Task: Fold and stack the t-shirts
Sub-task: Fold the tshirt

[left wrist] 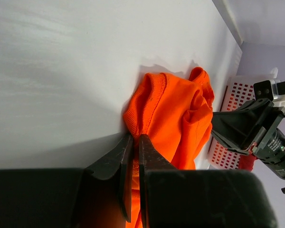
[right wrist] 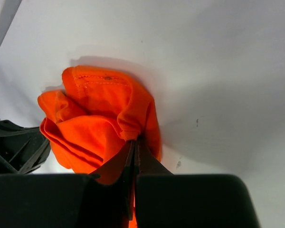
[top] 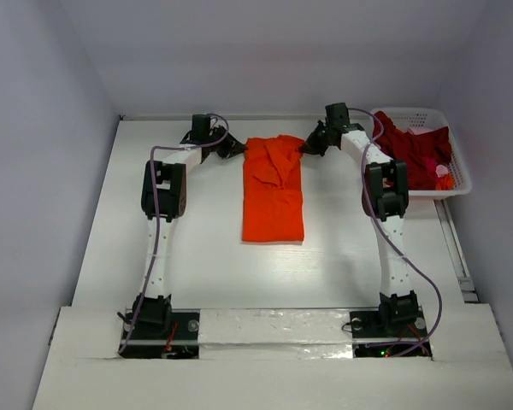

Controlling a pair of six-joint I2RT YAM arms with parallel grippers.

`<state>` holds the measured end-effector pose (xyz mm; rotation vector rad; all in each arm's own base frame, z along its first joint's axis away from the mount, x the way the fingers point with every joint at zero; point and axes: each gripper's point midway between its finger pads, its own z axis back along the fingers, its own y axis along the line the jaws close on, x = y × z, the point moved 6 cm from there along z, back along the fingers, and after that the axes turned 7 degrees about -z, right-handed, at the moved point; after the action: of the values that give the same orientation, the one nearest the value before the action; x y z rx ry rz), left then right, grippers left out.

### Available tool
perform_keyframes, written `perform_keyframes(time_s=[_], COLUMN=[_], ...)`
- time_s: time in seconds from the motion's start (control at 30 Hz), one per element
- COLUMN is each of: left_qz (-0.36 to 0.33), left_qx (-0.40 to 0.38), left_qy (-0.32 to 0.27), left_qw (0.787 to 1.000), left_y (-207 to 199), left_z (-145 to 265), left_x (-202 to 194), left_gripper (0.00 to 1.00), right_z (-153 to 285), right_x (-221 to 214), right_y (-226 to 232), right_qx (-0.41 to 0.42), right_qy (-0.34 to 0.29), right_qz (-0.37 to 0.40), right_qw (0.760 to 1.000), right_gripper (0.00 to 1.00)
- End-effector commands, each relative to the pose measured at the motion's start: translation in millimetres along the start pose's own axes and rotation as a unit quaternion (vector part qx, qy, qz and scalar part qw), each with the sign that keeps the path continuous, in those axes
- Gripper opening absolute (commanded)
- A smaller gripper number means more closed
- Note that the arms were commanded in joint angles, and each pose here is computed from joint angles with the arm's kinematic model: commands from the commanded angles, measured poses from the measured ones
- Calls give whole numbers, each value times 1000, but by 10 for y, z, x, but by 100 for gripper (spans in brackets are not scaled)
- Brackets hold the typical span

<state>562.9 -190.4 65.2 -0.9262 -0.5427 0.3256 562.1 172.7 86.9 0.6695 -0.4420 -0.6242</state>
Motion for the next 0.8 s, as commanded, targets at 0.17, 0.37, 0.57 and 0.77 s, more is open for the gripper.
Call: perform_keyframes(time_s=[0.17, 0.37, 0.57, 0.77], left_qz=[-39, -32, -30, -30], left_qx=[-11, 3, 15, 27], left_qy=[-11, -3, 6, 17], left_qw=[999, 999, 999, 999], left_y=[-378, -237, -128, -37], left_z=[279, 370, 519, 681], left_x=[-8, -199, -484, -756], left_gripper=[0, 0, 0, 0], right_z=[289, 340, 421, 500], right_x=[-77, -241, -364, -630], right_y=[336, 322, 268, 202], right_qx=[47, 52, 54, 52], right_qy=[-18, -11, -11, 5], right_qz=[51, 57, 58, 62], right_qw=[997, 997, 997, 997], right_gripper=[0, 0, 0, 0])
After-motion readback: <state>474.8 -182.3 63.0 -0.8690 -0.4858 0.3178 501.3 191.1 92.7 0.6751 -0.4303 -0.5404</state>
